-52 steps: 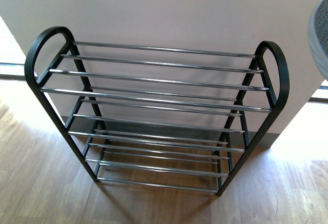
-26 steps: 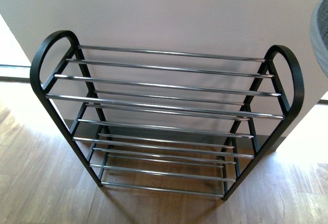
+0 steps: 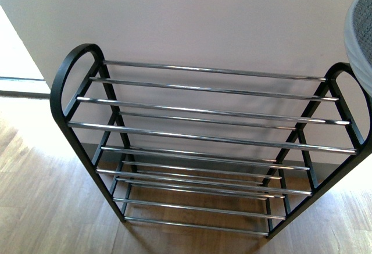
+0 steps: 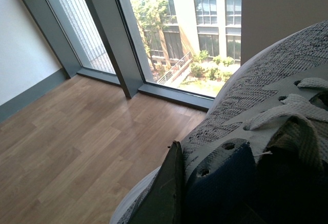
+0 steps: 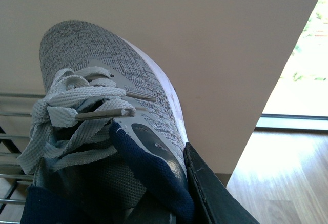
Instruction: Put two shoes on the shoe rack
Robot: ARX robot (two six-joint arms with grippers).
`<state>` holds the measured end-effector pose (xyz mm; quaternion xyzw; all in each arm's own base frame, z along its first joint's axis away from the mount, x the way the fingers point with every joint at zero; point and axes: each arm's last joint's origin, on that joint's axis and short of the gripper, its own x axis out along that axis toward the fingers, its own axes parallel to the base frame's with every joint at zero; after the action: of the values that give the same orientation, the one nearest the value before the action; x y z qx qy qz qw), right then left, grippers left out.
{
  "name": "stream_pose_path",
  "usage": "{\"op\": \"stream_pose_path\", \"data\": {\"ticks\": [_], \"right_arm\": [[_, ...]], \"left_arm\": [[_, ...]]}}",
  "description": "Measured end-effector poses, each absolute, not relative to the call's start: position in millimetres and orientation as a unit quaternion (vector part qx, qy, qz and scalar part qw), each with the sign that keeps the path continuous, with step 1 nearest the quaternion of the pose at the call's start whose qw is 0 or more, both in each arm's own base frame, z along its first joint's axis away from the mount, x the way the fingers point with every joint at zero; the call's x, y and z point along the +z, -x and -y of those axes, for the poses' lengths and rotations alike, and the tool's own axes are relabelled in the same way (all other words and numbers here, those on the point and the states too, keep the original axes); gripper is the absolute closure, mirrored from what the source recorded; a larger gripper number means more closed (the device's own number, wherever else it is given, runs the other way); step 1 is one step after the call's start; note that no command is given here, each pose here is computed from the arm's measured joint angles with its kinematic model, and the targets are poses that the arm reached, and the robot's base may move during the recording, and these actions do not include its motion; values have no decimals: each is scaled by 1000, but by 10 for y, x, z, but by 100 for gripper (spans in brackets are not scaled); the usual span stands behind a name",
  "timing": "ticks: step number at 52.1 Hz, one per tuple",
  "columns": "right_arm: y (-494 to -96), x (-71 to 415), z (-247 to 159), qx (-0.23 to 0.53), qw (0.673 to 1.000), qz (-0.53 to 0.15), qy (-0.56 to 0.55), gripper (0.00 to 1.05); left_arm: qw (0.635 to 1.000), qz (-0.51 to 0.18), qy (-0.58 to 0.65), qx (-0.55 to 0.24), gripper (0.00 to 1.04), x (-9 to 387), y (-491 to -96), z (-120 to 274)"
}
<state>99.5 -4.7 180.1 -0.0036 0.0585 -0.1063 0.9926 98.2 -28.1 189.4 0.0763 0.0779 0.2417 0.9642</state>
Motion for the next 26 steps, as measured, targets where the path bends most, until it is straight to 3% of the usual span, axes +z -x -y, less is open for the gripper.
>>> {"op": "stream_pose_path", "data": {"ticks": [18,26], "right_arm": [[-994,1801,48,-108,992,-58,4,103],[-1013,1904,-2,-43,998,-13,38,103]], "left_arm": [[964,-78,-76,242,103,1894,-982,281],[964,-78,-76,242,103,1894,-982,281]]}}
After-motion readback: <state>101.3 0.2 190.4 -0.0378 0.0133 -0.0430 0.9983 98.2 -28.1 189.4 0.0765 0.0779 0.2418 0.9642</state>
